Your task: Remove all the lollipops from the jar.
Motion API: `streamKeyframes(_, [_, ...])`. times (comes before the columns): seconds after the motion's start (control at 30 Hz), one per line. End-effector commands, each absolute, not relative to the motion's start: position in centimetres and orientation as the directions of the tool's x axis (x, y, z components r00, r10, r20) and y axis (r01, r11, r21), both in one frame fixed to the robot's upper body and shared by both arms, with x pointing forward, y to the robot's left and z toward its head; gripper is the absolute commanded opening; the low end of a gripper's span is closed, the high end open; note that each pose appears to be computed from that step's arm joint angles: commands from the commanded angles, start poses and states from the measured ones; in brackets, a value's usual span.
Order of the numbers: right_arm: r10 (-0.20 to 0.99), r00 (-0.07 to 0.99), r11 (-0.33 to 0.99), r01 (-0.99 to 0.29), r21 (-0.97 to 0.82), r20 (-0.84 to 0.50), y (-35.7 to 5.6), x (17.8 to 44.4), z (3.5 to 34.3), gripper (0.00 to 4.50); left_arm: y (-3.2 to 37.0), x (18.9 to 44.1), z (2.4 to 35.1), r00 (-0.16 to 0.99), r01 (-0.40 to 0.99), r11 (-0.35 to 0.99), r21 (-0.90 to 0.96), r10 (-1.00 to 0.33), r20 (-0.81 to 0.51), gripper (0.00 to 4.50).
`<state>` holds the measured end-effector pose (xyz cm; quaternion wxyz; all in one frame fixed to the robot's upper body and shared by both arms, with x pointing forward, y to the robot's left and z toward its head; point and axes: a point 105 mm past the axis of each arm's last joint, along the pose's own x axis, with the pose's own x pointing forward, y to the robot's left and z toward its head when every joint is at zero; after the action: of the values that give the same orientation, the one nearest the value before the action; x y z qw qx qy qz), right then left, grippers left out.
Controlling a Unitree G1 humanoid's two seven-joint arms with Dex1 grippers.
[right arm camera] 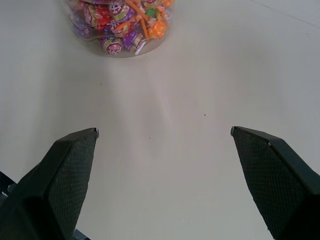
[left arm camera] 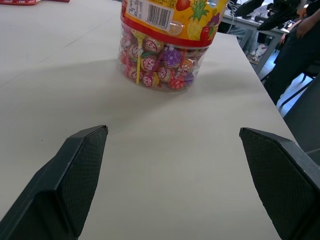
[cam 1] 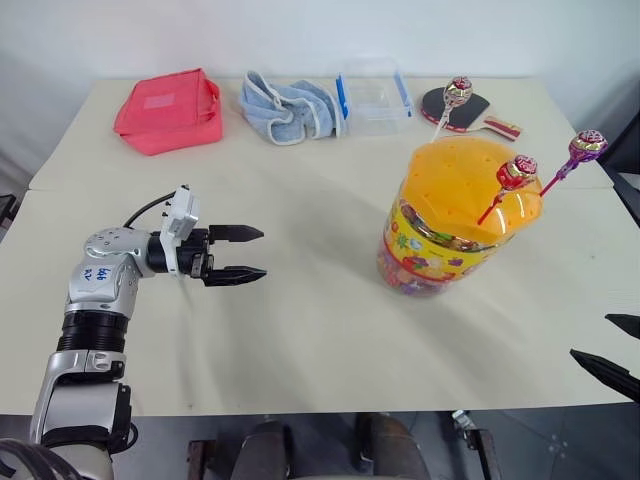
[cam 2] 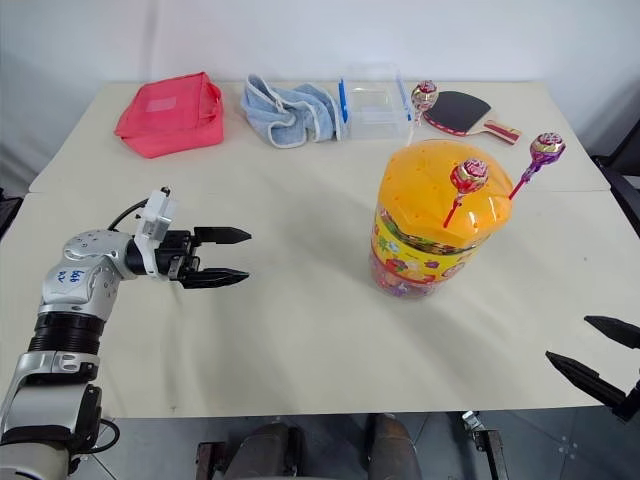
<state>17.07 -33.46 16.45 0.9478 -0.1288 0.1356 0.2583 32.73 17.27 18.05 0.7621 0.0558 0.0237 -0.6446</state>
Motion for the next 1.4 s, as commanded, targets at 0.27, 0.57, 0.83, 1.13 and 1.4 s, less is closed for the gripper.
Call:
streamKeyframes(0.27, [0.435,0.863,0.835,-0.494,-0.242,-0.259,-33.7,16.5,18.8,4.46,17.0,34.1,23.6,0.174,0.975,0.166,0.149,-0.984,-0.044,4.5])
streamKeyframes(0.57, [0.435,0.882,0.851,-0.468,-0.237,-0.179,-32.3,15.9,20.7,4.46,12.2,35.6,28.2,0.048,0.962,0.038,0.271,-0.998,-0.03,4.5])
streamKeyframes(0.83, [0.418,0.902,0.868,-0.432,-0.245,-0.107,-31.2,15.8,21.7,4.46,4.8,37.1,30.6,-0.055,0.952,-0.051,0.301,-0.998,0.004,4.5])
streamKeyframes(1.13, [0.356,0.934,0.903,-0.348,-0.253,-0.015,-29.7,14.6,21.9,4.46,-2.7,37.9,33.4,-0.006,0.98,0.02,0.199,-0.991,0.131,4.5])
streamKeyframes(1.4, [0.305,0.952,0.926,-0.293,-0.238,0.014,-29.2,13.5,21.5,4.46,-6.0,37.9,34.4,0.062,0.983,0.085,0.162,-0.988,0.139,4.5])
